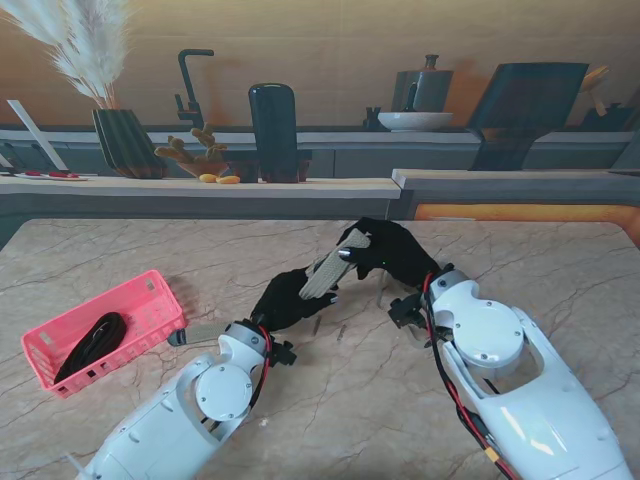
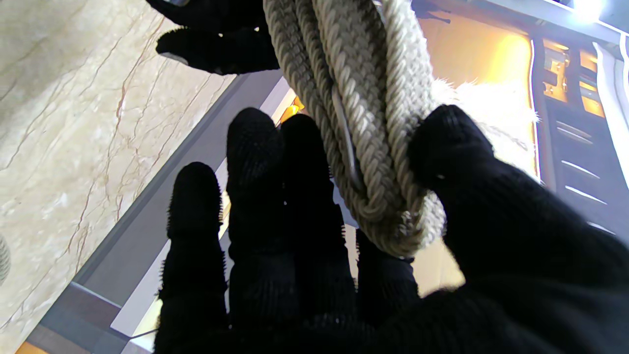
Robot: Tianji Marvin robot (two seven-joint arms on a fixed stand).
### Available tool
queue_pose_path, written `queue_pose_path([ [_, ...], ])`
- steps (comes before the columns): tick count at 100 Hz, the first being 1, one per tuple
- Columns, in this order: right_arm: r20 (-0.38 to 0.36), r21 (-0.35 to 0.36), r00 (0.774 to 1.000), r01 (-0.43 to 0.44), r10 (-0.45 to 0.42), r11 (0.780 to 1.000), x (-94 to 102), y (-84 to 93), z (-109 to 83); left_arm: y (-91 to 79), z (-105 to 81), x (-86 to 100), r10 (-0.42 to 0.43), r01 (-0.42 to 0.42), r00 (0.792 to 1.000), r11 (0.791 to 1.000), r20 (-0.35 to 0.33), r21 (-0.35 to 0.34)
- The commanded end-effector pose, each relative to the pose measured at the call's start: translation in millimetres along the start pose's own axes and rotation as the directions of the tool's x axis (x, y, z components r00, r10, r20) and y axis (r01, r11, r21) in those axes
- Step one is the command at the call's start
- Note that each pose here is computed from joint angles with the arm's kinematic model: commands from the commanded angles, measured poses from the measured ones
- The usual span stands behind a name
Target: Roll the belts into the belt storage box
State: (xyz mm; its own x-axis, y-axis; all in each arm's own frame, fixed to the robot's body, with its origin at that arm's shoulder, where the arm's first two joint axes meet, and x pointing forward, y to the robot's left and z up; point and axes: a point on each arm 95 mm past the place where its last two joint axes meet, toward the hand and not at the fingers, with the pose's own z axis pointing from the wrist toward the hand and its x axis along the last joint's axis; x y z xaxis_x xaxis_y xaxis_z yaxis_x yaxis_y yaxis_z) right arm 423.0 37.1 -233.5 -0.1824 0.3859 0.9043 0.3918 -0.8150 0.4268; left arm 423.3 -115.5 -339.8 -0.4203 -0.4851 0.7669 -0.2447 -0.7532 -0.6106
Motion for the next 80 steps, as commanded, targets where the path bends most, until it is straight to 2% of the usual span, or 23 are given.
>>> queue_pose_path([
  [1, -0.008, -0.007, 1.000, 0.005, -0.005, 1.000, 4.1, 2.2, -4.7, 1.6, 0.3, -2.6, -0.005, 0.006, 1.000, 1.000, 0.014, -0.012],
  [29, -0.014, -0.034, 1.000, 0.013, -0.014, 0.999, 9.9, 18.1, -17.3, -0.2, 3.4, -9.3, -0.012, 0.013, 0.999, 0.999, 0.032, -0.034],
  [50, 0.033, -0.022, 0.993, -0.117, 0.118, 0.993, 5.3, 12.8, -18.0, 0.7, 5.0, -10.3, -0.079, 0.082, 0.996, 0.995, 0.049, -0.063],
  [58, 0.054, -0.011, 0.985, -0.165, 0.166, 0.986, 2.1, 7.4, -15.6, 1.3, 4.5, -9.3, -0.101, 0.104, 0.994, 0.991, 0.050, -0.078],
  [80, 0.119, 0.013, 0.954, -0.278, 0.275, 0.960, -9.1, -10.9, -5.4, 2.6, 3.6, -6.4, -0.106, 0.109, 0.993, 0.993, 0.044, -0.051],
])
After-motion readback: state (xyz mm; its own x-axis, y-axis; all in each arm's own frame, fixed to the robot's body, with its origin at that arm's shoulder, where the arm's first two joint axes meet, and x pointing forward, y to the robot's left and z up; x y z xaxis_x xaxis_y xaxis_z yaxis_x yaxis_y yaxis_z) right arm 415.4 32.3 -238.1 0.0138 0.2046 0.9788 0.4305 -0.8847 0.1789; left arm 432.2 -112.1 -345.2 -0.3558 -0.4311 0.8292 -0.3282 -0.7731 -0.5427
